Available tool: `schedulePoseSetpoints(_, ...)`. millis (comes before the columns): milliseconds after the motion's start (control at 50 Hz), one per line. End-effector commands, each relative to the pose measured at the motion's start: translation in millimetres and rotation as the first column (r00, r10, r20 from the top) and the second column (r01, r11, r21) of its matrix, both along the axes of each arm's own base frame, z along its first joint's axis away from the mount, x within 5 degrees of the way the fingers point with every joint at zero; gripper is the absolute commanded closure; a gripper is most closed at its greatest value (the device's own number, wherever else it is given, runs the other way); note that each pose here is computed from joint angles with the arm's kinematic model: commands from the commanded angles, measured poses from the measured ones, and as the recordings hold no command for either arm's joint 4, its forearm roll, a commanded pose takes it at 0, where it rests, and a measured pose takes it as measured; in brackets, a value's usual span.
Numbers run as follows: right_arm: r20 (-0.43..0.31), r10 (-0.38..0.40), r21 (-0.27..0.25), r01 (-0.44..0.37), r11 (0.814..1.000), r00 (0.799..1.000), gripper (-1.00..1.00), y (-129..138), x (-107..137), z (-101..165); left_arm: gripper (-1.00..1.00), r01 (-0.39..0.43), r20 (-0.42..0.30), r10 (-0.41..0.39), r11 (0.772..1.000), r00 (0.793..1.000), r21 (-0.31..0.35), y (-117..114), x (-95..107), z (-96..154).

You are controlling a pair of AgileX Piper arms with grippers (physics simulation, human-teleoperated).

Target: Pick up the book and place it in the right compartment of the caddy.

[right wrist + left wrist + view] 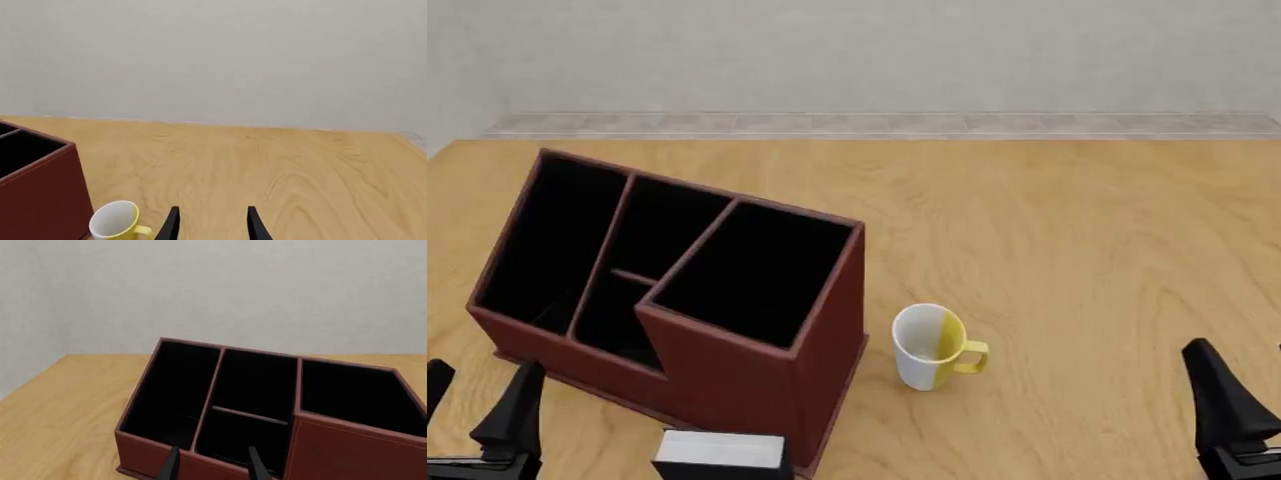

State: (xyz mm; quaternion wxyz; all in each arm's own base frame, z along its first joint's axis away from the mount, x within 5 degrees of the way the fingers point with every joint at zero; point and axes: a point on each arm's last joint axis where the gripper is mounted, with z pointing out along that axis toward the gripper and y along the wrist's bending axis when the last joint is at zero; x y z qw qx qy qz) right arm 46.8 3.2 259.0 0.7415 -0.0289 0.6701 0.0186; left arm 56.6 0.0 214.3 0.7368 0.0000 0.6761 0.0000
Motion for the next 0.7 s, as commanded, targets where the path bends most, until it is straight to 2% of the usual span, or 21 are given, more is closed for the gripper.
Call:
schedulePoseSetpoints(20,0.005,0.096,-0.039,-0.096,0.995,0.995,-1.00,4.3,-2.7,28.9,-1.00,0.000,0.000,0.000,1.000,1.000,0.000,0.0,0.0,0.0)
schedulePoseSetpoints(120,-0.003,0.153,-0.049,-0.153,0.987,0.988,-1.00,8.1,2.0,38.2,-1.00,0.000,0.000,0.000,1.000,1.000,0.000,0.0,0.0,0.0)
schedulePoseSetpoints(140,-0.017,0.199,-0.059,-0.200,0.978,0.980,-1.00,12.1,7.6,40.7,-1.00,0.000,0.000,0.000,1.000,1.000,0.000,0.0,0.0,0.0)
schedulePoseSetpoints(180,-0.023,0.214,-0.069,-0.215,0.974,0.977,-1.00,13.9,10.3,42.0,-1.00,0.000,0.000,0.000,1.000,1.000,0.000,0.0,0.0,0.0)
schedulePoseSetpoints(280,-0.069,0.298,-0.123,-0.305,0.945,0.952,-1.00,26.9,28.0,37.9,-1.00,0.000,0.000,0.000,1.000,1.000,0.000,0.0,0.0,0.0)
schedulePoseSetpoints(340,-0.066,0.339,-0.107,-0.345,0.933,0.938,-1.00,31.3,29.4,43.0,-1.00,0.000,0.000,0.000,1.000,1.000,0.000,0.0,0.0,0.0)
schedulePoseSetpoints(380,-0.076,0.375,-0.127,-0.381,0.916,0.924,-1.00,37.2,33.7,43.0,-1.00,0.000,0.000,0.000,1.000,1.000,0.000,0.0,0.0,0.0)
schedulePoseSetpoints(460,-0.086,0.404,-0.123,-0.412,0.903,0.911,-1.00,43.0,38.3,43.3,-1.00,0.000,0.000,0.000,1.000,1.000,0.000,0.0,0.0,0.0)
schedulePoseSetpoints(540,-0.120,0.455,-0.151,-0.469,0.870,0.883,-1.00,55.2,46.7,36.1,-1.00,0.000,0.000,0.000,1.000,1.000,0.000,0.0,0.0,0.0)
schedulePoseSetpoints(560,-0.121,0.459,-0.156,-0.473,0.867,0.880,-1.00,56.4,47.6,35.4,-1.00,0.000,0.000,0.000,1.000,1.000,0.000,0.0,0.0,0.0)
schedulePoseSetpoints(660,-0.155,0.520,-0.172,-0.541,0.823,0.840,-1.00,72.2,54.8,32.3,-1.00,0.000,0.000,0.000,1.000,1.000,0.000,0.0,0.0,0.0)
schedulePoseSetpoints(700,-0.174,0.525,-0.180,-0.551,0.815,0.833,-1.00,77.0,59.2,30.1,-1.00,0.000,0.000,0.000,1.000,1.000,0.000,0.0,0.0,0.0)
